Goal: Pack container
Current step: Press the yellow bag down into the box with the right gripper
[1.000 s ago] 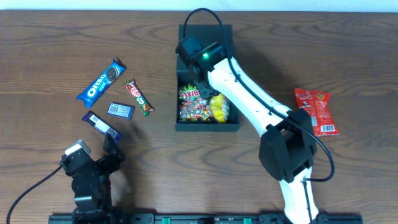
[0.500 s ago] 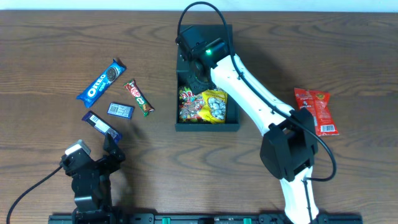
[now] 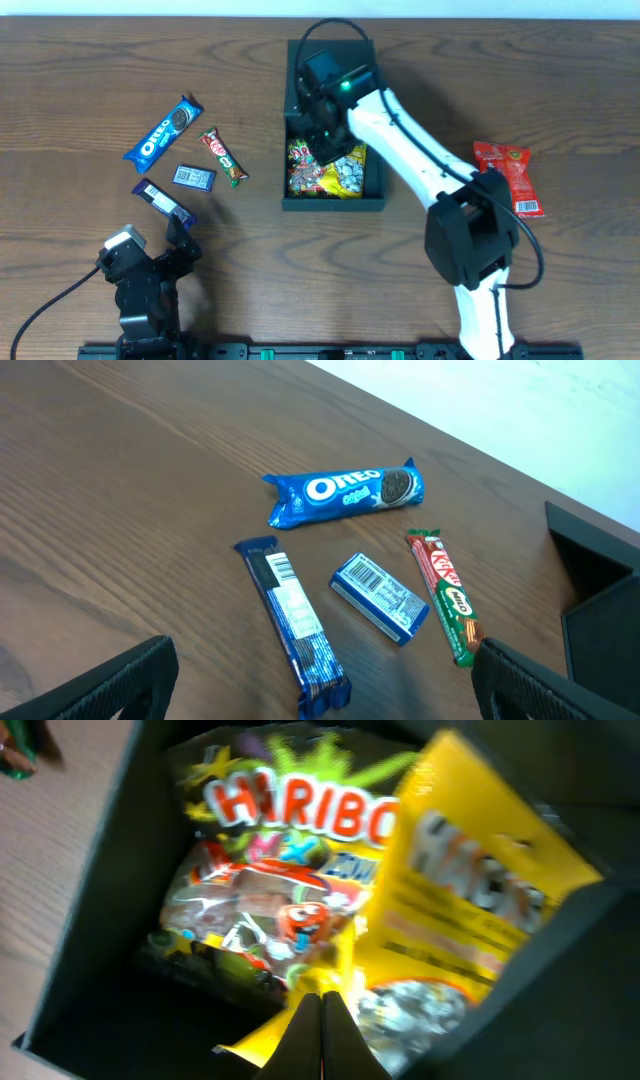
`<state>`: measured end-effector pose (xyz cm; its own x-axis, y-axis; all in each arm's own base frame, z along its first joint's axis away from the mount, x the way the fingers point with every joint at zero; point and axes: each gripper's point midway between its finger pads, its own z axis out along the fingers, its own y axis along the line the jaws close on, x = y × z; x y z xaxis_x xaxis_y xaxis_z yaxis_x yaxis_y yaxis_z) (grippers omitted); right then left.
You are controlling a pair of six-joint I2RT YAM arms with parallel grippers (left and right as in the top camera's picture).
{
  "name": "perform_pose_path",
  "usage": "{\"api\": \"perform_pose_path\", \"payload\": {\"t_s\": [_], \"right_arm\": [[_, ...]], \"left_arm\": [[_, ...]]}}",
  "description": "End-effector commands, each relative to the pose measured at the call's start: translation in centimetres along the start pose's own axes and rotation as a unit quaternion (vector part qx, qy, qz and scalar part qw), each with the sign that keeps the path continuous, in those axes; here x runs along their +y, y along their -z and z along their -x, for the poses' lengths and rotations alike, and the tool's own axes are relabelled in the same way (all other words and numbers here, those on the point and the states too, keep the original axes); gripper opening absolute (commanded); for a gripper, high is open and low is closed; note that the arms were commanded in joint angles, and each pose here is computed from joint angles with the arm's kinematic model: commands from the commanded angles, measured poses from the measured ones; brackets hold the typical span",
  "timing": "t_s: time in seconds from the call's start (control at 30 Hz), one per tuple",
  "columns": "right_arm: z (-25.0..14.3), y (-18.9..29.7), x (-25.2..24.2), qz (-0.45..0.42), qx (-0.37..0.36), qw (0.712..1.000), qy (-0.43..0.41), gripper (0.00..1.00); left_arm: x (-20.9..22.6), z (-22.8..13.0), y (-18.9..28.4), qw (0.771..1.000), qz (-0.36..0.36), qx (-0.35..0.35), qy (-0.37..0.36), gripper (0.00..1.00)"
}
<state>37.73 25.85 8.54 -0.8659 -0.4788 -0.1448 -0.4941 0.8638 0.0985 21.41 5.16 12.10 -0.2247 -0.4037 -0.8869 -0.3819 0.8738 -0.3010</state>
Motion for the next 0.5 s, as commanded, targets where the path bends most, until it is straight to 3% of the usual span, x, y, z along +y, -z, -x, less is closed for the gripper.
{"api": "perform_pose_path", "payload": {"t_s": [0.0, 0.23, 0.47], "right_arm": [[-0.3, 1.3, -1.7, 0.003, -0.011, 1.0, -0.017, 0.02], [-1.9, -2.3, -1.9, 0.063, 0.005, 0.998, -0.018, 0.01], [-4.1, -5.1, -1.4, 0.069, 0.027, 0.997, 0.002, 0.01]], "left_arm": [[0.6, -0.7, -0.3, 1.0, 0.011, 0.006, -0.011, 0.95], [0.6, -0.7, -0.3, 1.0, 0.011, 0.006, -0.01, 0.95], [0.6, -0.7, -0.3, 1.0, 0.011, 0.006, -0.01, 0.95]]}}
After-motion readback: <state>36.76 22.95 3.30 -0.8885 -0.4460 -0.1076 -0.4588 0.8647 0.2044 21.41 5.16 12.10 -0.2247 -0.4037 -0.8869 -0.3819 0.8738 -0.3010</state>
